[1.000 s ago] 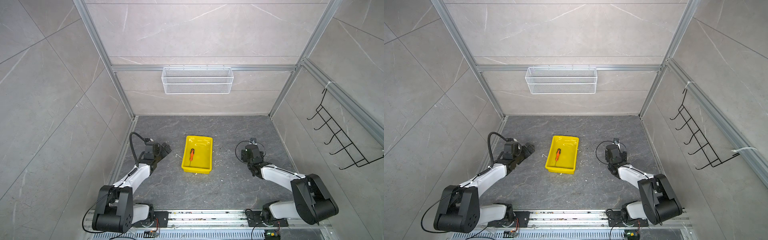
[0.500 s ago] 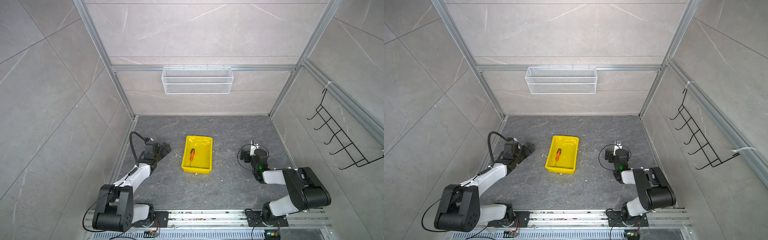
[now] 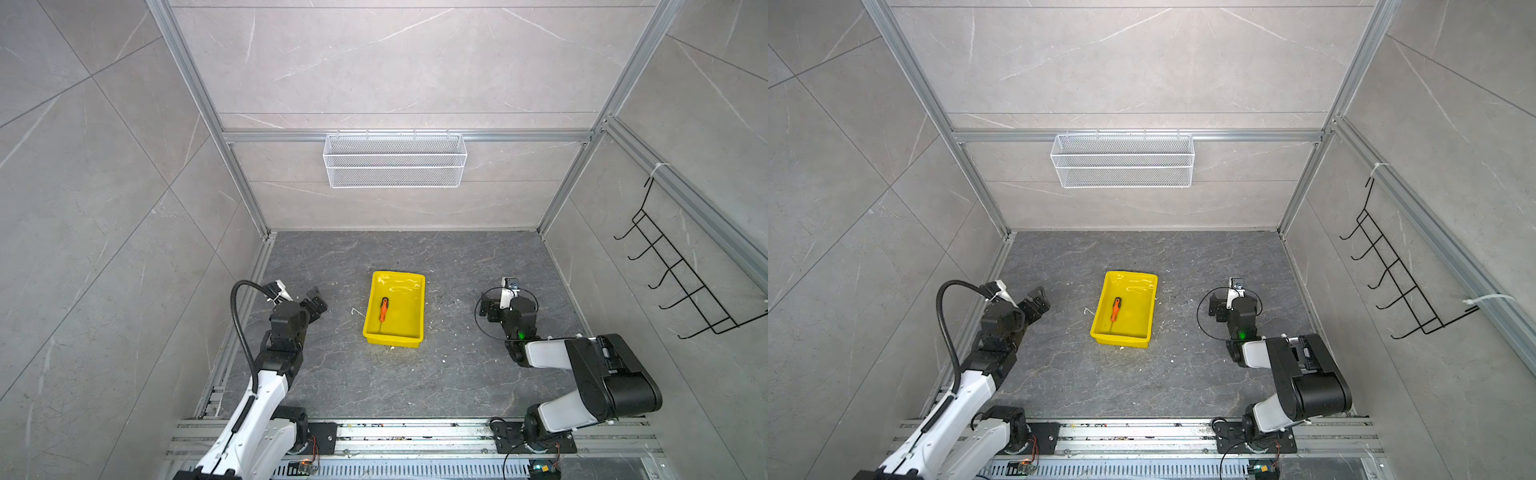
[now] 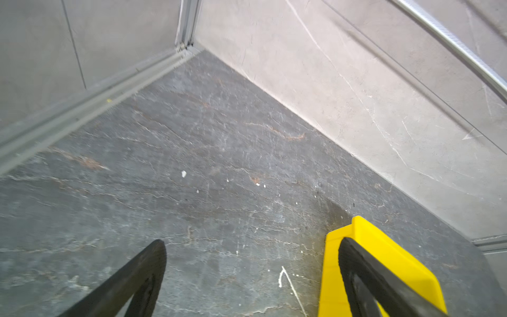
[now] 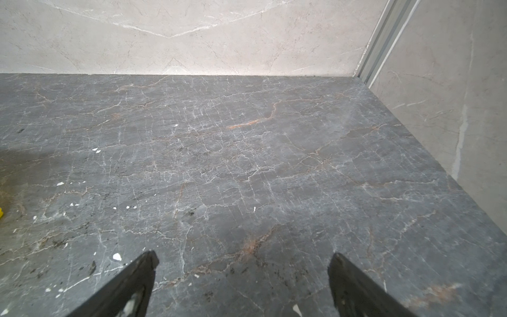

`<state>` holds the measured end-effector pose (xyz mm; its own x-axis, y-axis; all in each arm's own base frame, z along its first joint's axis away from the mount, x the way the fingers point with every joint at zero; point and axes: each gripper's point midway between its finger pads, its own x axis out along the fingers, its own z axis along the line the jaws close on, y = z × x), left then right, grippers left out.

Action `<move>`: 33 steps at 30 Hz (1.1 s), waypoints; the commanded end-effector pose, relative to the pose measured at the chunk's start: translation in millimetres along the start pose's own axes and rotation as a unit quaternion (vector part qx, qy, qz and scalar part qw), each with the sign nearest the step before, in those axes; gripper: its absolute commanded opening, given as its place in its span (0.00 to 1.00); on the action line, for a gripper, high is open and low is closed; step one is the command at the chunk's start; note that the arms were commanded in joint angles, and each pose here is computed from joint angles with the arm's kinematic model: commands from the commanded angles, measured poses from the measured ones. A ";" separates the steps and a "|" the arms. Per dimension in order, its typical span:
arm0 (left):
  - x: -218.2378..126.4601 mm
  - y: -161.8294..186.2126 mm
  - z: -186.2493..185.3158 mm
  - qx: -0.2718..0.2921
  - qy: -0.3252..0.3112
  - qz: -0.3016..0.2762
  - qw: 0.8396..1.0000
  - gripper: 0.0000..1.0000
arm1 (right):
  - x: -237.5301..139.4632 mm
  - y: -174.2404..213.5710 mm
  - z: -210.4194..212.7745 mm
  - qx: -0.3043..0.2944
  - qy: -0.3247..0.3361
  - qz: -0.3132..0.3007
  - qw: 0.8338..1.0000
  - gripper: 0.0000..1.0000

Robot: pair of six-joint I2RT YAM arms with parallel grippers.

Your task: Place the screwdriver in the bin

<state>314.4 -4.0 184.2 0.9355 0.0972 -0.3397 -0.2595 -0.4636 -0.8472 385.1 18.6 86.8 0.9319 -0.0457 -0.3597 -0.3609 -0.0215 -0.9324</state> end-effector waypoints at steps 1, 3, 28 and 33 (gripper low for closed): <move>-6.9 -24.6 -10.1 0.102 0.018 -0.081 0.991 1.00 | 0.6 -6.8 2.1 -0.007 -0.005 -0.012 1.000 0.99; -1.6 -21.9 1.3 0.152 -0.014 -0.088 0.984 1.00 | 0.7 -6.9 2.0 -0.007 -0.005 -0.012 1.000 1.00; 67.0 41.9 15.9 0.313 -0.061 -0.034 0.947 1.00 | 0.5 -6.7 2.3 -0.007 -0.005 -0.012 1.000 1.00; 71.7 47.3 13.6 0.320 -0.026 -0.048 0.946 1.00 | 0.5 -6.8 1.9 -0.007 -0.004 -0.012 1.000 1.00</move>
<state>352.1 -2.4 89.1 0.9040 0.2024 -0.3766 -0.4105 0.1641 -0.8970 385.1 19.2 86.7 0.9320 -0.0423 -0.3599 -0.3610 -0.0215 -0.9323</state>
